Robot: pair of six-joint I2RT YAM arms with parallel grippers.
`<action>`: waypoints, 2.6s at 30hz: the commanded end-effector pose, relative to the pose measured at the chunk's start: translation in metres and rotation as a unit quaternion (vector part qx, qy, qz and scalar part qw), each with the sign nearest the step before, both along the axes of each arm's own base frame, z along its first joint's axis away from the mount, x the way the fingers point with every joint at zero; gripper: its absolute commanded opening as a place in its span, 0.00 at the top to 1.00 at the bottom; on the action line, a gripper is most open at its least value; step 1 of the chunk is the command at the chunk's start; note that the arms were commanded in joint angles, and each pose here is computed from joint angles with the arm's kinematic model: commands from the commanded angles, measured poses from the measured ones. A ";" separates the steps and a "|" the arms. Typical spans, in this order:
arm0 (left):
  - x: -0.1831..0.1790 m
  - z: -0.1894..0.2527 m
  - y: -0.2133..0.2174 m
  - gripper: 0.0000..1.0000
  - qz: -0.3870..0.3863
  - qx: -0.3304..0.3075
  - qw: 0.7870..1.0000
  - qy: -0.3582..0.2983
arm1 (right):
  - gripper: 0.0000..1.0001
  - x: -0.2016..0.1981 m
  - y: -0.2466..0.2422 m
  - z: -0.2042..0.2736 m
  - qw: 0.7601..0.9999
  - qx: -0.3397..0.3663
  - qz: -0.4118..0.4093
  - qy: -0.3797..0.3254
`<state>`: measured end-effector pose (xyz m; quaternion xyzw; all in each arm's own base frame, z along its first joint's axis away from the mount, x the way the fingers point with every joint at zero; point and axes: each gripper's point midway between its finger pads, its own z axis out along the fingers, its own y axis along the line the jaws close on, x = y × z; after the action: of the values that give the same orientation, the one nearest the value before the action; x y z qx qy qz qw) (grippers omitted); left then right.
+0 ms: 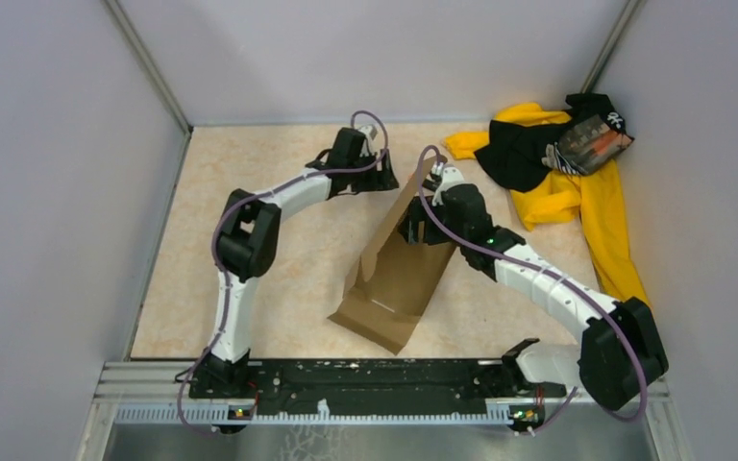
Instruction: Fold the paper box
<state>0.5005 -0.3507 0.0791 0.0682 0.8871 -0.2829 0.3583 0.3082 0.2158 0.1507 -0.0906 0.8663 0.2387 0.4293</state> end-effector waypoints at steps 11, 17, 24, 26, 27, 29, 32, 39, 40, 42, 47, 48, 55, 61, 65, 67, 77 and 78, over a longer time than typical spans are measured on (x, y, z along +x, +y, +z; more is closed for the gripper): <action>-0.085 0.152 0.151 0.01 0.132 -0.002 0.984 -0.122 | 0.29 -0.007 0.012 0.034 0.998 0.048 0.035 -0.028; -0.155 0.192 0.163 0.01 0.118 -0.008 0.978 -0.169 | 0.29 0.002 0.020 0.044 0.997 0.056 0.041 -0.031; -0.223 0.213 0.145 0.01 0.034 -0.039 0.975 -0.215 | 0.29 0.010 0.028 0.057 0.996 0.069 0.045 -0.036; -0.240 0.216 0.132 0.01 -0.004 -0.047 0.973 -0.225 | 0.29 0.012 0.031 0.059 0.996 0.073 0.048 -0.034; -0.250 0.216 0.126 0.01 -0.023 -0.046 0.972 -0.230 | 0.29 0.013 0.033 0.061 0.995 0.076 0.048 -0.034; -0.268 0.211 0.116 0.01 -0.048 -0.041 0.971 -0.230 | 0.29 0.015 0.035 0.063 0.995 0.078 0.050 -0.034; -0.290 0.206 0.115 0.01 -0.057 -0.031 0.970 -0.235 | 0.29 0.018 0.036 0.063 0.995 0.076 0.049 -0.032; -0.326 0.211 0.112 0.01 -0.092 -0.049 0.963 -0.249 | 0.29 0.019 0.037 0.059 0.996 0.077 0.048 -0.027; -0.330 0.210 0.111 0.01 -0.097 -0.049 0.962 -0.249 | 0.29 0.019 0.038 0.059 0.995 0.077 0.049 -0.027; -0.336 0.203 0.110 0.01 -0.105 -0.038 0.964 -0.240 | 0.29 0.019 0.037 0.058 0.996 0.075 0.047 -0.026; -0.348 0.170 0.103 0.01 -0.113 0.006 0.972 -0.205 | 0.29 0.020 0.037 0.058 0.996 0.073 0.046 -0.026; -0.350 0.163 0.102 0.01 -0.110 0.018 0.973 -0.200 | 0.28 0.020 0.037 0.058 0.996 0.073 0.046 -0.026; -0.351 0.138 0.111 0.01 -0.061 0.058 0.977 -0.197 | 0.28 0.021 0.039 0.059 0.996 0.074 0.050 -0.027; -0.344 0.105 0.112 0.01 -0.027 0.125 0.973 -0.192 | 0.28 0.020 0.040 0.059 0.995 0.077 0.054 -0.029; -0.337 0.099 0.107 0.01 0.002 0.141 0.970 -0.198 | 0.28 0.019 0.040 0.060 0.995 0.079 0.056 -0.030; -0.332 0.098 0.107 0.01 0.020 0.148 0.967 -0.204 | 0.28 0.019 0.041 0.060 0.995 0.078 0.057 -0.029; -0.316 0.102 0.111 0.42 0.068 0.157 0.957 -0.235 | 0.28 0.020 0.041 0.059 0.995 0.071 0.063 -0.030; -0.315 0.101 0.112 0.44 0.071 0.160 0.956 -0.237 | 0.28 0.021 0.041 0.059 0.995 0.070 0.064 -0.030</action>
<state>0.1767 -0.2409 0.1762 0.1497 0.8241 -0.1001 0.5370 0.3127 0.2487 0.1772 -0.1121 0.8528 0.3078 0.4068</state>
